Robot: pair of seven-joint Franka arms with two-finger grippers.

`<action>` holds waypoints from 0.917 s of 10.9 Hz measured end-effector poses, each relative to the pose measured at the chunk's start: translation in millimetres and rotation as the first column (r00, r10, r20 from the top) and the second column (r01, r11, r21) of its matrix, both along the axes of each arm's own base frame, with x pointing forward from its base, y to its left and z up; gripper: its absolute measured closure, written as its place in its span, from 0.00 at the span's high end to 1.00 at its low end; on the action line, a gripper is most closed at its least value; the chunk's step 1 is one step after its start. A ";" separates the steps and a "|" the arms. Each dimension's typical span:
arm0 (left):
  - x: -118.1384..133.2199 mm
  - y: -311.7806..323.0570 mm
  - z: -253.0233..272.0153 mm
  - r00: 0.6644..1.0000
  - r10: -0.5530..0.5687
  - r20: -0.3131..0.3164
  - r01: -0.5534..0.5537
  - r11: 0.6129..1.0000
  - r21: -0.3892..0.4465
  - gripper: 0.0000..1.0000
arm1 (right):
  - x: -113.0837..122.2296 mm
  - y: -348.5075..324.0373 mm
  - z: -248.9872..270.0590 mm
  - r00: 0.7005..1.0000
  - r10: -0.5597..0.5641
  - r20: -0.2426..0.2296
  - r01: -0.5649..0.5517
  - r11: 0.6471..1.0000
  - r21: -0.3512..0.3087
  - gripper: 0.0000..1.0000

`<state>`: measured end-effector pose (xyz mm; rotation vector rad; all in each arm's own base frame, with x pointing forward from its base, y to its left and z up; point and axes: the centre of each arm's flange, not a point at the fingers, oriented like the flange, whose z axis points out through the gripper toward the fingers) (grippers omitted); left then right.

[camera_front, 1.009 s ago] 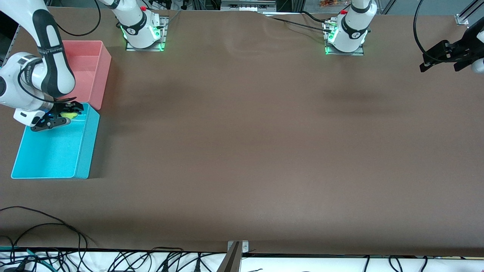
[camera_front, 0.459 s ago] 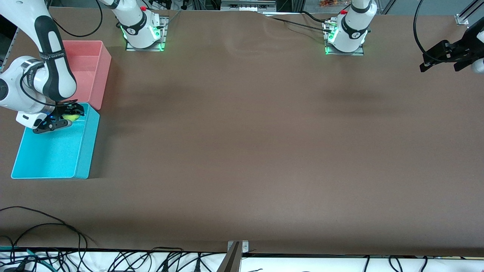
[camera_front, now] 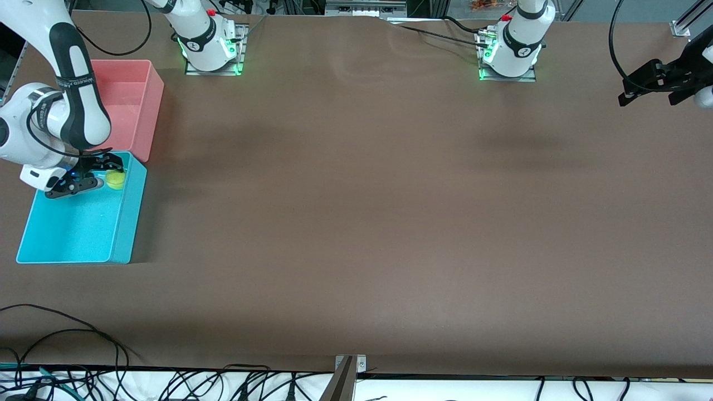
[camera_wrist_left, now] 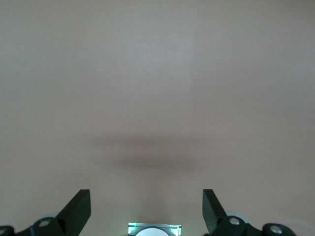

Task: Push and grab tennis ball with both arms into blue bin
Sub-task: 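Lower the ball into the cyan bin and open the right gripper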

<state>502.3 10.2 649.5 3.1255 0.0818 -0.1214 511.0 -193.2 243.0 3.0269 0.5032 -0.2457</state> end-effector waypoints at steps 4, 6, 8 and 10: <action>0.0 -2.3 0.0 1.000 -0.004 0.000 0.004 1.000 0.000 1.00 | 27.9 4.1 38.3 1.000 0.003 -0.031 -0.002 1.000 0.029 0.92; 0.0 -2.2 0.0 1.000 -0.004 0.000 0.004 1.000 0.000 1.00 | 52.2 21.0 85.2 0.996 -0.029 -0.090 0.035 0.998 0.061 0.93; 0.0 -1.2 0.0 1.000 -0.002 0.000 0.002 1.000 0.000 1.00 | 76.4 51.9 148.8 0.993 -0.040 -0.113 0.048 0.996 0.071 0.94; 0.1 0.5 -0.1 1.000 0.001 0.000 -0.001 1.000 0.000 1.00 | 94.7 83.7 205.0 0.997 -0.014 -0.082 0.020 0.998 0.065 0.97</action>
